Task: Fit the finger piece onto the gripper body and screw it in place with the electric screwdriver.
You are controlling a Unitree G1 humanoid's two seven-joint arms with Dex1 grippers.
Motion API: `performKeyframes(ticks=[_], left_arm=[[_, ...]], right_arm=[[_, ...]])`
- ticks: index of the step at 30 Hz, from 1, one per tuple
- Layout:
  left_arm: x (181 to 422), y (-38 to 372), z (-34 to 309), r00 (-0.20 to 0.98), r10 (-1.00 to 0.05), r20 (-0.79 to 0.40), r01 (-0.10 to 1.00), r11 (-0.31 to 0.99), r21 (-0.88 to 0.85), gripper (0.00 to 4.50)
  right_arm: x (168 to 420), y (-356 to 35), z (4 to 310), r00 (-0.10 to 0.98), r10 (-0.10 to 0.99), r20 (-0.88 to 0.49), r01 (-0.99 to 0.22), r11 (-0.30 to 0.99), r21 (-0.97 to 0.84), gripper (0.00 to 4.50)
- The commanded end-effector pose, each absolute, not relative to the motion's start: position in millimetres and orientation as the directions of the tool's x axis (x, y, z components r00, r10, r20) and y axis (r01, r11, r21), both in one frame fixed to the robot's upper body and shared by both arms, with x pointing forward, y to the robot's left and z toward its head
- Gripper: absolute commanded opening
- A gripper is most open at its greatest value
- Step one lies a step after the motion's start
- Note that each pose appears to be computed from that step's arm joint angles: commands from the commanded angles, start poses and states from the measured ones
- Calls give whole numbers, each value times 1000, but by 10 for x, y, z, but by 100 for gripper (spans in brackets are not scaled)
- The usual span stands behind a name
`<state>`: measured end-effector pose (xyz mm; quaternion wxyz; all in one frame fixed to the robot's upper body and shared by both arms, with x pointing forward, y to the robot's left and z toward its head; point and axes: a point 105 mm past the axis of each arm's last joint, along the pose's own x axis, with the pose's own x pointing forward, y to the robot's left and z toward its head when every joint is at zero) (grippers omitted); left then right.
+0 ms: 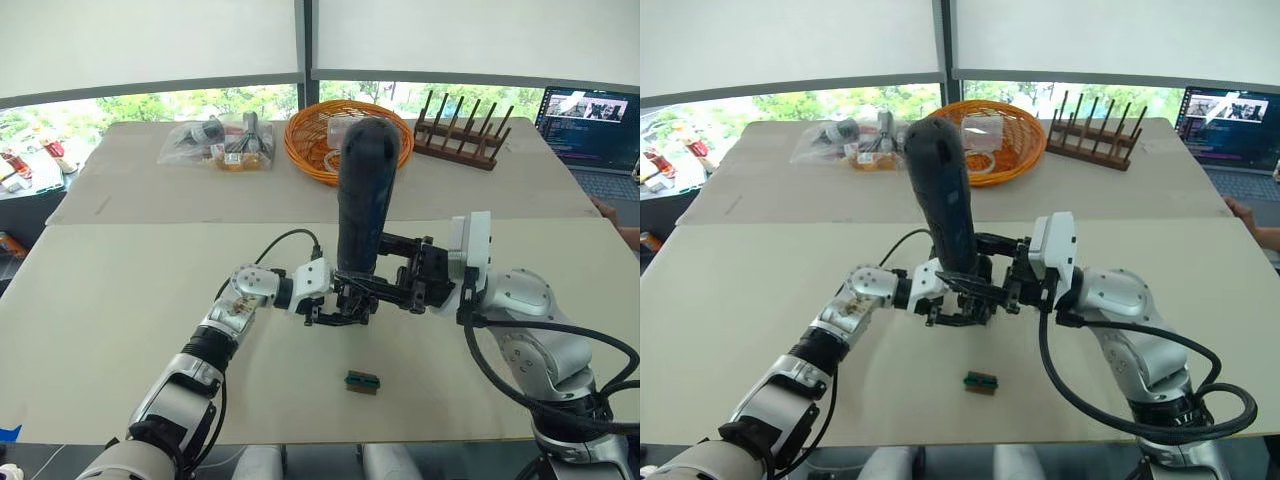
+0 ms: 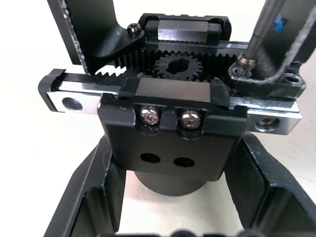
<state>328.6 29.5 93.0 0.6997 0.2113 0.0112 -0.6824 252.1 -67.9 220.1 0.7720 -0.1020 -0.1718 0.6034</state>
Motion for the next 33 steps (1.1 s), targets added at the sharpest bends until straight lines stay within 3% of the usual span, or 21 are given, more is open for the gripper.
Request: performKeyframes(ticks=[1, 22, 29, 33], left_arm=[[3376, 320, 1154, 100, -956, -275, 937, -2, 350, 229], [3368, 310, 1116, 101, -957, -271, 942, 4, 337, 229], [3353, 292, 1072, 106, -961, -255, 962, 34, 271, 229], [3295, 278, 1003, 95, -960, -262, 973, 35, 227, 229]], right_arm=[[2648, -740, 1774, 263, 965, -1, -930, 254, -266, 193], [2827, -881, 1883, 333, 943, -9, -920, 323, -223, 193], [2771, -857, 2085, 307, 952, 8, -916, 298, -269, 193], [2735, -807, 2362, 284, 957, 51, -906, 285, -312, 193]])
